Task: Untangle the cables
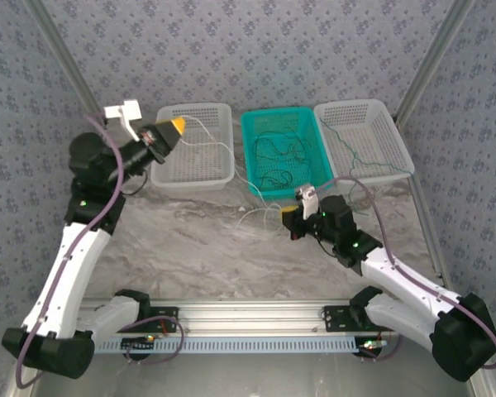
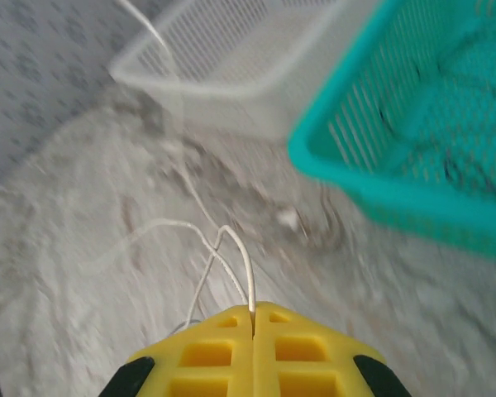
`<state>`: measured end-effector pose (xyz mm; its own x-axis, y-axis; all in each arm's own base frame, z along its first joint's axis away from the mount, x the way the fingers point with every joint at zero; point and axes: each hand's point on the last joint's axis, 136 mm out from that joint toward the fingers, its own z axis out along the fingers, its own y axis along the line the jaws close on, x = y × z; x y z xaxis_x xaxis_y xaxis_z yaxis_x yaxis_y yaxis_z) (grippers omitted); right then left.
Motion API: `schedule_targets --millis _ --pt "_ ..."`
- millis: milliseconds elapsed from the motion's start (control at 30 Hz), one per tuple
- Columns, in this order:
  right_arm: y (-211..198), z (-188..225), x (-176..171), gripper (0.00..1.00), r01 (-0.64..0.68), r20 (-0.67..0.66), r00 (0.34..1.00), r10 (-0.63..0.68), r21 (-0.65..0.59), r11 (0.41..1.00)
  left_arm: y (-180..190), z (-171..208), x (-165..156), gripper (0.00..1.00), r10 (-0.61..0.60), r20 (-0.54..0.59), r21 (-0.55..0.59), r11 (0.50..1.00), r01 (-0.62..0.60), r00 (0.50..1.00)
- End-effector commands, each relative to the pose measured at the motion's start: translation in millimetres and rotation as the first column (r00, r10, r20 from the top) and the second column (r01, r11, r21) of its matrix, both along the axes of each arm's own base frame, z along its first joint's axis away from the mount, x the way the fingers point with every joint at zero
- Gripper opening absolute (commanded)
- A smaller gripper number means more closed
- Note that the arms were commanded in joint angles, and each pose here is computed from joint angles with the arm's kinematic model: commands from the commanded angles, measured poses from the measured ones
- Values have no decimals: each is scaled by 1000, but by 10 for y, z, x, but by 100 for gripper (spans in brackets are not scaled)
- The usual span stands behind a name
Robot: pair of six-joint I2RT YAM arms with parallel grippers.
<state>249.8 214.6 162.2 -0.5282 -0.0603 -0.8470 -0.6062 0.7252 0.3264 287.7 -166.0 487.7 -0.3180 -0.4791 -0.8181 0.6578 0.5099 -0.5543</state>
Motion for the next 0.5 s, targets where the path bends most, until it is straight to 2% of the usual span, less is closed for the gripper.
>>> schedule_targets --millis 0,333,467 --pt "-136 -246 -10 0 52 -35 998 -54 -55 997 121 29 66 0 100 43 120 987 -105 994" --pt "-373 -870 -90 0 119 -113 984 -140 -176 977 193 748 268 0 152 206 118 977 -179 967" --pt "-357 -956 -64 0 127 -141 978 -153 -177 976 229 1139 383 0 154 270 88 979 -184 950"
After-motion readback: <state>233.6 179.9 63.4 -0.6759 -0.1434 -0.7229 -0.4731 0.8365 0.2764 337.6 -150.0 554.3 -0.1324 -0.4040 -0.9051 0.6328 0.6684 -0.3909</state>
